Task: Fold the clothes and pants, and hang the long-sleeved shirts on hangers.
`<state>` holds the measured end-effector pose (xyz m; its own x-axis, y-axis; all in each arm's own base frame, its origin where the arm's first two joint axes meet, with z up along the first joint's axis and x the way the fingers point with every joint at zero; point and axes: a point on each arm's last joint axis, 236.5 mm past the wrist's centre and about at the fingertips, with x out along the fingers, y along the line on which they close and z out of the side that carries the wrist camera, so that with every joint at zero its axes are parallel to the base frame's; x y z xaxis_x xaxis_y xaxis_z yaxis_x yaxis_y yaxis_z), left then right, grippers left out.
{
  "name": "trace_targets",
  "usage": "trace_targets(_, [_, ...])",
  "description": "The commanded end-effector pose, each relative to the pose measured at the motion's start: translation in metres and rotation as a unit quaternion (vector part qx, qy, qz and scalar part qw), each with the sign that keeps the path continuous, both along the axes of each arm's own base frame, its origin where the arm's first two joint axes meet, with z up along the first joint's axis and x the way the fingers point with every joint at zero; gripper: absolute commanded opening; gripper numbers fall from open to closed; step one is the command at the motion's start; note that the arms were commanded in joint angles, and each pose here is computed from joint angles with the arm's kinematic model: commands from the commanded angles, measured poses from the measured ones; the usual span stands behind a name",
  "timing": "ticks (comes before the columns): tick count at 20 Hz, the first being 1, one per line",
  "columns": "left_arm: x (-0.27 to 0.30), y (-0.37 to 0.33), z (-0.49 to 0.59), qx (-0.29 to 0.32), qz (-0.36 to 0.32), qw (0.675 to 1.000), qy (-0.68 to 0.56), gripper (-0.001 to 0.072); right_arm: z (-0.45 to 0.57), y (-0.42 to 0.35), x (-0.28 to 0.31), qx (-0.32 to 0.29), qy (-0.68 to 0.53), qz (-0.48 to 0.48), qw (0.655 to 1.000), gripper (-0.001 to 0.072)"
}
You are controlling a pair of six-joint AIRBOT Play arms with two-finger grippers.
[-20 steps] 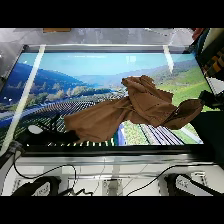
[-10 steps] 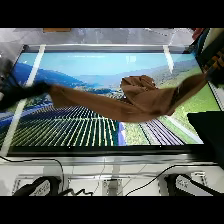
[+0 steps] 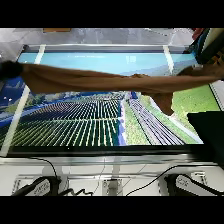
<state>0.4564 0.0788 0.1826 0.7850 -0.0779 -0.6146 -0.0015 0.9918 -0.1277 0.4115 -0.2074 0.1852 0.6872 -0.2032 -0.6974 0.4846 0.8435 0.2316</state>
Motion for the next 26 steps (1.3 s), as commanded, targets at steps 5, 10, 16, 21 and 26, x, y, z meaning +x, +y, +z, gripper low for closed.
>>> trace_targets(5, [-0.097,0.028,-0.169,0.059,-0.049,0.939,0.337,0.0016,-0.145,0.050,-0.108,0.067,0.248,0.079,0.963,0.0024])
trace_targets(10, [-0.179,0.041,-0.224,0.098,-0.089,0.869,0.478,0.0016,-0.169,0.070,-0.170,0.040,0.289,0.093,0.952,0.0025])
trace_targets(16, [-0.220,0.058,-0.245,0.131,-0.080,0.827,0.540,0.0016,-0.210,0.090,-0.216,0.069,0.355,0.100,0.927,0.0025])
trace_targets(21, [-0.215,0.089,-0.229,0.190,-0.029,0.829,0.526,0.0017,-0.210,0.091,-0.226,0.073,0.374,0.102,0.919,0.0025])
trace_targets(26, [-0.215,0.089,-0.227,0.193,-0.028,0.830,0.523,0.0017,-0.208,0.105,-0.249,0.101,0.415,0.119,0.896,0.0025])
